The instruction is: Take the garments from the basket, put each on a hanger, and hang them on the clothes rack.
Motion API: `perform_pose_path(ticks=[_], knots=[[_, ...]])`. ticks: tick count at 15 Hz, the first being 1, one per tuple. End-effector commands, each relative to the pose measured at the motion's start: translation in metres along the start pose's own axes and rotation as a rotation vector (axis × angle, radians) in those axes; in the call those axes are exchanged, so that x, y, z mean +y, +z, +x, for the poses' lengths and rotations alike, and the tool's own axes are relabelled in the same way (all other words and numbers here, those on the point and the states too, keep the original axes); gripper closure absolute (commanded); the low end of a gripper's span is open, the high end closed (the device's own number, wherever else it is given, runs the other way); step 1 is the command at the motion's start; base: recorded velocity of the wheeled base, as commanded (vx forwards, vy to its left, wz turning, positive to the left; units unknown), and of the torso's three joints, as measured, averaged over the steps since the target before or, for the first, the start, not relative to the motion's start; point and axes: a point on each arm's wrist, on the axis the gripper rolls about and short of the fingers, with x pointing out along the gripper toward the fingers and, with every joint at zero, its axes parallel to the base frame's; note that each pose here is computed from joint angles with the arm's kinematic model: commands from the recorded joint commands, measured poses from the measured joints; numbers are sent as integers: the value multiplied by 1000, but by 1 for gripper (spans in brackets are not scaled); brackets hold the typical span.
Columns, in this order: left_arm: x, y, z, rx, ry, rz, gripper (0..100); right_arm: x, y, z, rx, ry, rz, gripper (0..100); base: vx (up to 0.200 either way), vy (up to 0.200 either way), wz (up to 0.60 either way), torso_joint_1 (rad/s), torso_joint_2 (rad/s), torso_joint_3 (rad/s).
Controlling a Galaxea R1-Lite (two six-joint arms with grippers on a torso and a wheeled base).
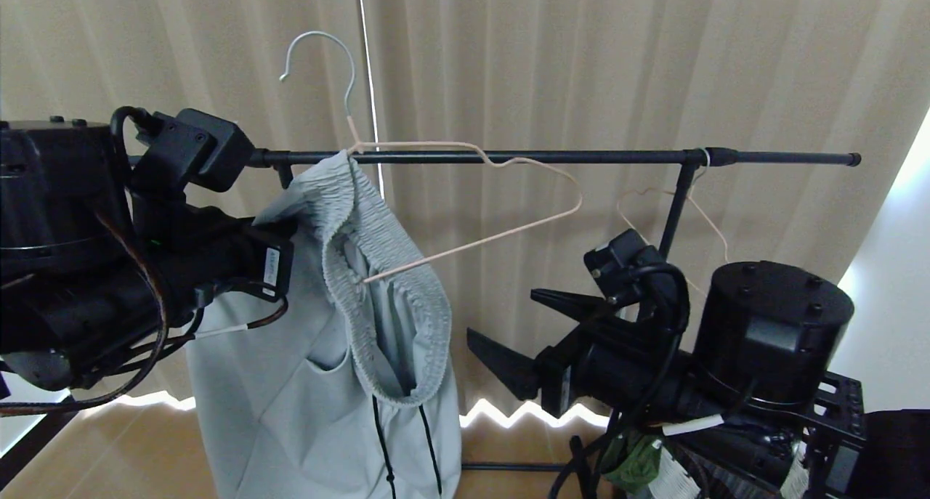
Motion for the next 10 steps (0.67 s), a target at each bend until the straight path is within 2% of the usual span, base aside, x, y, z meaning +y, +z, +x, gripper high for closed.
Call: perform_pose_path(ticks=[1,6,10], knots=[[-6,6,-5,-31,-28,-5,100,4,-9,20,28,1,-2,0,0,0,0,0,0,0],[-13,13,-17,-83,-100,-2,100,4,-14,25,42,-2,-4,0,0,0,0,0,0,0],[-11,16,-20,-97,-103,-3,100,3,-17,24,54,-4,-3,0,0,0,0,0,0,0]])
